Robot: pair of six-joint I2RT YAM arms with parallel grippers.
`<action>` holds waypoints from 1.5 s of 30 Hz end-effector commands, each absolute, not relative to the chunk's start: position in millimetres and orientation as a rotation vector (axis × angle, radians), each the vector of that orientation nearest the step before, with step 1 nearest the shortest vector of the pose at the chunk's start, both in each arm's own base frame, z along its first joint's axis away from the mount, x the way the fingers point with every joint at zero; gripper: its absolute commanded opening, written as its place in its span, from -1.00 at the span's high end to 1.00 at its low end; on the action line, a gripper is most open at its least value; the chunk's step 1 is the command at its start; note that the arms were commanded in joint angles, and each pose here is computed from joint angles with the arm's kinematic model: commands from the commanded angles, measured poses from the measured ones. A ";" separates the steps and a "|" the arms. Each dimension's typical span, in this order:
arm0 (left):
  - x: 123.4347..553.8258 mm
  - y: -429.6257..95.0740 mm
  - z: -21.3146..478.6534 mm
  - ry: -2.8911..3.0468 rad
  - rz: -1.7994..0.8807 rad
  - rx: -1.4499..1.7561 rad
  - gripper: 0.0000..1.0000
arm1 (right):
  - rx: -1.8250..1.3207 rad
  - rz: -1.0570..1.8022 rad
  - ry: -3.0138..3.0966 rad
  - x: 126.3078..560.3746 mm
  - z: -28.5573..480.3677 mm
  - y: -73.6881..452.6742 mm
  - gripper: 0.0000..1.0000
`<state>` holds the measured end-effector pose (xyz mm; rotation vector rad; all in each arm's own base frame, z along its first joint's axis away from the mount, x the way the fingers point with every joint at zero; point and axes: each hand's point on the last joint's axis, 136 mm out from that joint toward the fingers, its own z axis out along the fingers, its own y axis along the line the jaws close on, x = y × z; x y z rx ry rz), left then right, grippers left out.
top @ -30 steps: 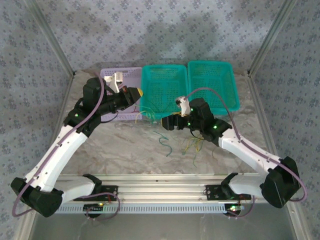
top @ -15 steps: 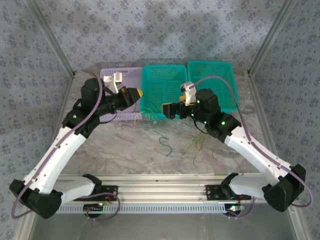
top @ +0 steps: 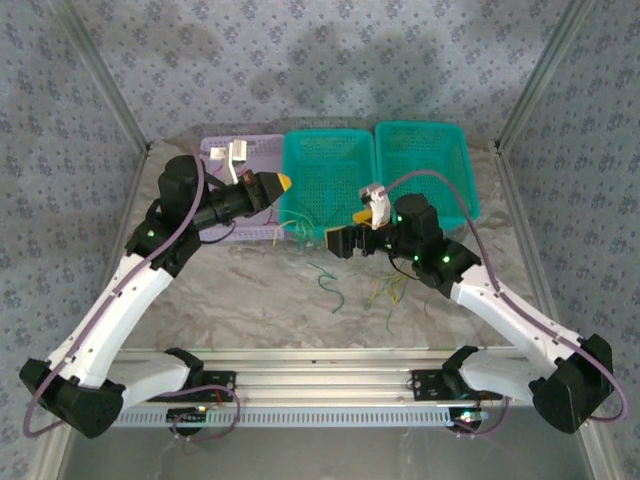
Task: Untangle the cables
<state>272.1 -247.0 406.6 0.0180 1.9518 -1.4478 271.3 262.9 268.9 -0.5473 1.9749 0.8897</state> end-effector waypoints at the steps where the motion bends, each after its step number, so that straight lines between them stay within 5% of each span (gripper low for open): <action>1: 254.6 -252.7 447.2 1.796 -1.582 0.114 1.00 | -0.556 0.969 1.929 270.6 264.9 271.4 -1.00; 13: 255.2 -251.6 437.9 1.808 -1.595 0.073 1.00 | -0.555 0.872 1.922 285.0 243.7 284.3 -0.87; 23: 257.5 -252.7 440.0 1.797 -1.607 0.066 1.00 | -0.598 0.887 1.872 284.7 247.6 301.5 -0.51; 27: 256.1 -252.5 440.6 1.795 -1.613 0.067 1.00 | -0.573 0.848 1.853 289.9 250.4 298.2 -0.05; 38: 253.2 -251.1 442.7 1.782 -1.628 0.060 1.00 | -0.519 0.791 1.802 299.0 261.0 293.1 0.42; 45: 250.6 -245.5 443.3 1.793 -1.588 0.068 1.00 | -0.521 0.722 1.798 298.0 261.2 281.6 0.92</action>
